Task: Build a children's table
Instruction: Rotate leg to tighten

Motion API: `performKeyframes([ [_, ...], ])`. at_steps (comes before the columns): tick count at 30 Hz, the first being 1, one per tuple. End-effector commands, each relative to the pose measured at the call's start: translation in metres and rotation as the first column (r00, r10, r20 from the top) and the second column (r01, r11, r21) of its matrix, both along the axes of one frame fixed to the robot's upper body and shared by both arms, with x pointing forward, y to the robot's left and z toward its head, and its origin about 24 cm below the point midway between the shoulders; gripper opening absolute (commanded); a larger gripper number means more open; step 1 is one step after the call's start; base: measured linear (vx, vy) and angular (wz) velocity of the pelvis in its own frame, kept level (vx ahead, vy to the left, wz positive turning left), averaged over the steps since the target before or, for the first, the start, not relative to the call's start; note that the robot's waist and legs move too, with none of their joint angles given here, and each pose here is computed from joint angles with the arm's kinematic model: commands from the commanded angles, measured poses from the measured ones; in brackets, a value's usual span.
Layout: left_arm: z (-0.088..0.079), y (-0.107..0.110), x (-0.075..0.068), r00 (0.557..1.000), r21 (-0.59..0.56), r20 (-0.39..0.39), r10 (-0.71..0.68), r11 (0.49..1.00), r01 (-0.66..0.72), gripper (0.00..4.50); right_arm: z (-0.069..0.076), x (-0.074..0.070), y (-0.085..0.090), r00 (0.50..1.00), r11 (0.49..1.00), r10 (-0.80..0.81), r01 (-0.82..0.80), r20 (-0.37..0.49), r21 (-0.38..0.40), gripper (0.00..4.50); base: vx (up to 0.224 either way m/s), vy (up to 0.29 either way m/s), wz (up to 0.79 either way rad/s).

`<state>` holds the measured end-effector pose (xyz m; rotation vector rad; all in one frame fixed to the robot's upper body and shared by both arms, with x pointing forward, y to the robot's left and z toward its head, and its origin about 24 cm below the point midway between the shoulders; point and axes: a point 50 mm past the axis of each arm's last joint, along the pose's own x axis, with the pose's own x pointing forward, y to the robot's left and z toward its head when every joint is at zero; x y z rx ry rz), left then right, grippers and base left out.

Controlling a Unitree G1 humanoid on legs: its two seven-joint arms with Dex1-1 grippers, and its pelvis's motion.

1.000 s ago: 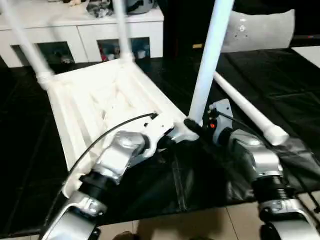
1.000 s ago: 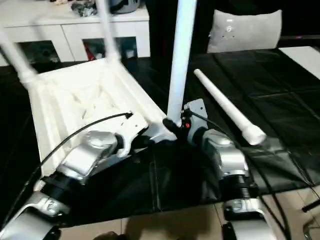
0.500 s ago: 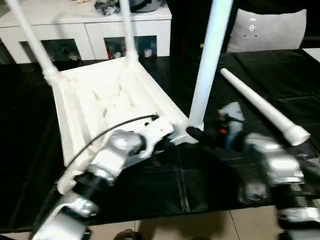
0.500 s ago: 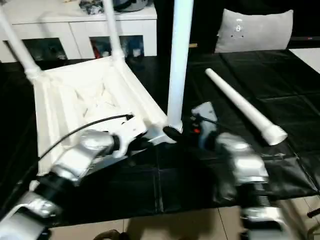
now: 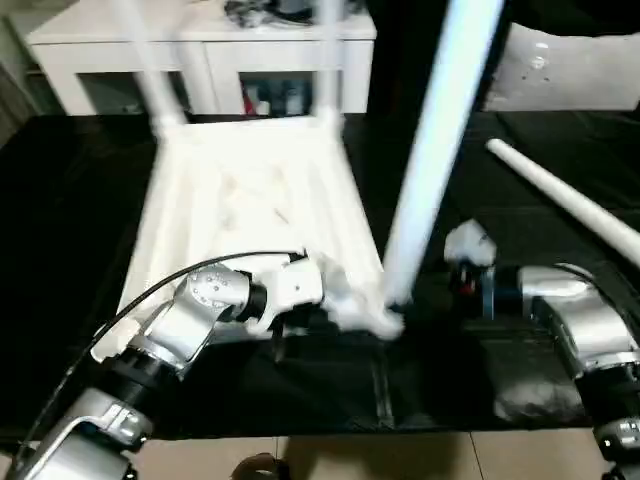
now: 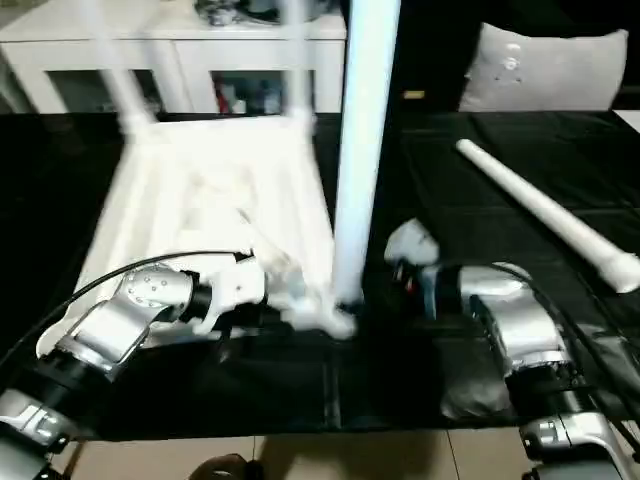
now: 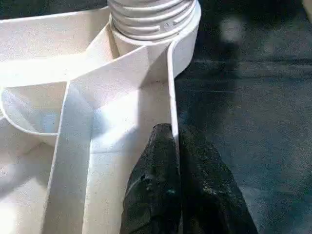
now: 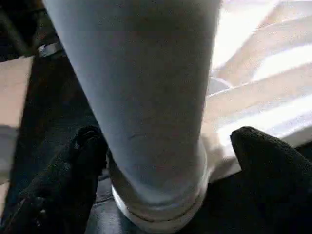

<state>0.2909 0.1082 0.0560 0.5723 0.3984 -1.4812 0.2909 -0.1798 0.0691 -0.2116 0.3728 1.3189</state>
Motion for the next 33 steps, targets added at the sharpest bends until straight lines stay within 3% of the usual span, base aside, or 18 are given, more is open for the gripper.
performKeyframes([
  [1,0.012,-0.010,-0.001,0.994,-0.008,0.053,-0.098,0.995,0.099,0.00,0.002,-0.003,0.002,0.999,0.999,0.035,-0.035,-0.005,0.009,4.37,0.000,0.000,0.00],
  [5,0.012,-0.008,0.000,0.993,-0.005,0.055,-0.105,0.994,0.106,0.00,-0.001,-0.005,0.005,0.997,0.998,0.062,-0.061,-0.041,0.023,4.21,0.000,0.000,0.00],
  [15,0.012,-0.009,0.001,0.994,-0.019,0.046,-0.103,0.994,0.104,0.00,-0.004,-0.005,0.008,0.994,0.996,0.074,-0.069,-0.077,0.058,3.33,0.000,0.000,0.00],
  [22,0.014,-0.010,0.001,0.999,-0.076,0.021,-0.028,0.997,0.029,0.00,-0.015,-0.003,0.015,0.991,0.990,0.025,-0.006,-0.129,0.144,2.79,0.000,0.000,0.00],
  [25,0.013,-0.012,0.003,0.998,-0.104,0.005,0.067,0.992,-0.066,0.00,-0.028,0.003,0.022,0.978,0.980,-0.120,0.145,-0.172,0.137,2.65,0.000,0.000,0.00],
  [27,0.012,-0.014,0.005,0.989,-0.118,0.001,0.151,0.982,-0.150,0.00,-0.035,0.009,0.026,0.957,0.957,-0.246,0.265,-0.156,0.120,2.59,0.000,0.000,0.00],
  [33,0.015,-0.032,0.014,0.910,-0.177,-0.070,0.409,0.892,-0.415,0.00,-0.040,0.023,0.039,0.843,0.838,-0.508,0.531,-0.176,0.125,2.56,0.000,0.000,0.00],
])
